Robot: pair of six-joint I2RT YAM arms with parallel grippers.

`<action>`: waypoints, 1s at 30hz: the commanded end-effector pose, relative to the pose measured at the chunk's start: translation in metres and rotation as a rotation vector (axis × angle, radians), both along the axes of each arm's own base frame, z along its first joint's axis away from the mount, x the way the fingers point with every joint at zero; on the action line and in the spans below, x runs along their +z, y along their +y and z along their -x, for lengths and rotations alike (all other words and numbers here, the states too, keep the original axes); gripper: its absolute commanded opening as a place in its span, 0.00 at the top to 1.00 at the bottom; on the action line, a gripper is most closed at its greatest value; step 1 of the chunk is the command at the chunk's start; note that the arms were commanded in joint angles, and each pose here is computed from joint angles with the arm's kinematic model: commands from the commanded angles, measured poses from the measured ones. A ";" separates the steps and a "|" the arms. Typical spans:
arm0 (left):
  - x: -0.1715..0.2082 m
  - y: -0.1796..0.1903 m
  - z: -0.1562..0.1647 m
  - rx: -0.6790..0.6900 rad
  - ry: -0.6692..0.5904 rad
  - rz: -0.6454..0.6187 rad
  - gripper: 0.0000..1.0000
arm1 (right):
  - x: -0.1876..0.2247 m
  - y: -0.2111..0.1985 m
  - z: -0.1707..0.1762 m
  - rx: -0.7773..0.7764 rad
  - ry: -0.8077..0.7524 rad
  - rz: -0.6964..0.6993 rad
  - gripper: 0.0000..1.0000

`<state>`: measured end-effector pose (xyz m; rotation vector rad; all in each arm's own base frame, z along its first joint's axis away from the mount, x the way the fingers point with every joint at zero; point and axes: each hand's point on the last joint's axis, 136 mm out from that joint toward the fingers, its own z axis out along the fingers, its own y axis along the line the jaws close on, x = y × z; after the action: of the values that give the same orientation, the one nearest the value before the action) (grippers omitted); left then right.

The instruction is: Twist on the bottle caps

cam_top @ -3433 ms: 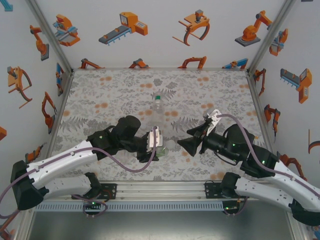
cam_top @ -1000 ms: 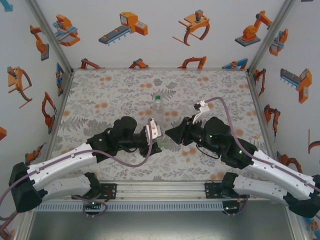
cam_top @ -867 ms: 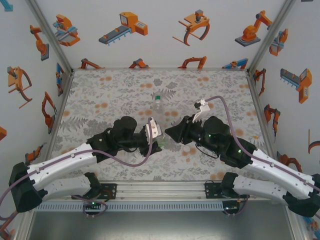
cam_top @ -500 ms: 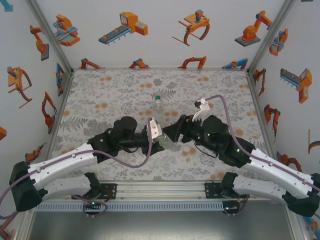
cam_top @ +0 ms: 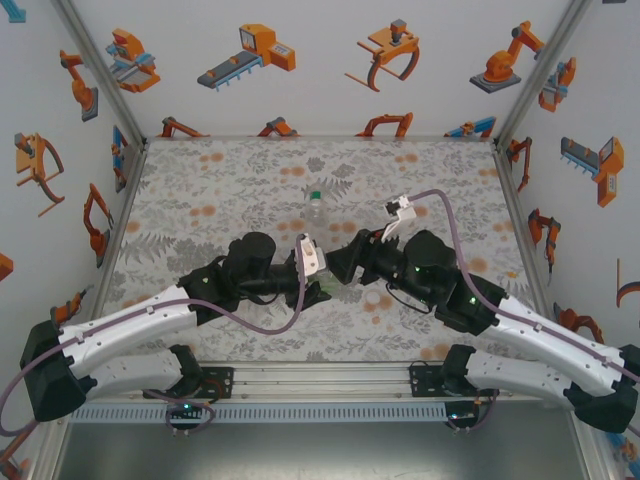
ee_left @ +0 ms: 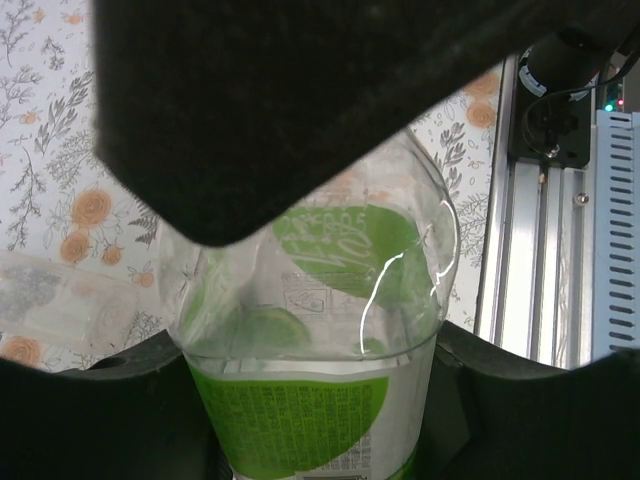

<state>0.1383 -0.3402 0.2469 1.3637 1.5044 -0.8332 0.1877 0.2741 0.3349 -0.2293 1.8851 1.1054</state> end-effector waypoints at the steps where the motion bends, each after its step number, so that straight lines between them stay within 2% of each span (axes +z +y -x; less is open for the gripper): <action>1: 0.025 -0.007 0.000 -0.001 -0.002 0.074 1.00 | 0.000 0.003 0.000 0.015 -0.033 -0.007 0.39; 5: 0.031 -0.009 0.002 -0.011 0.010 0.095 1.00 | -0.007 0.003 -0.002 0.008 -0.034 0.007 0.43; 12: 0.032 -0.010 0.002 -0.010 0.039 0.108 1.00 | -0.010 0.002 -0.002 0.004 -0.050 -0.014 0.63; 14: 0.030 -0.010 0.004 -0.019 0.046 0.102 0.96 | -0.010 0.002 -0.002 0.006 -0.052 -0.016 0.69; 16: 0.029 -0.009 0.004 -0.017 0.046 0.099 0.81 | -0.011 0.001 -0.002 -0.001 -0.055 -0.015 0.77; 21: 0.032 -0.001 -0.003 0.032 0.025 0.103 0.37 | -0.013 -0.005 -0.005 -0.032 -0.058 0.004 0.83; 22: 0.033 0.001 -0.006 0.050 0.021 0.103 0.07 | -0.014 -0.006 -0.006 -0.036 -0.063 0.013 0.85; 23: 0.033 0.004 -0.008 0.062 0.019 0.100 0.03 | -0.014 -0.007 -0.007 -0.042 -0.070 0.026 0.85; 30: 0.036 0.032 -0.029 0.162 0.040 0.096 0.03 | -0.034 -0.031 -0.028 -0.162 -0.177 0.259 0.89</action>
<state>0.1589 -0.3212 0.2682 1.2066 1.5557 -0.8381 0.2016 0.2605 0.3096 -0.2696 1.8577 0.9137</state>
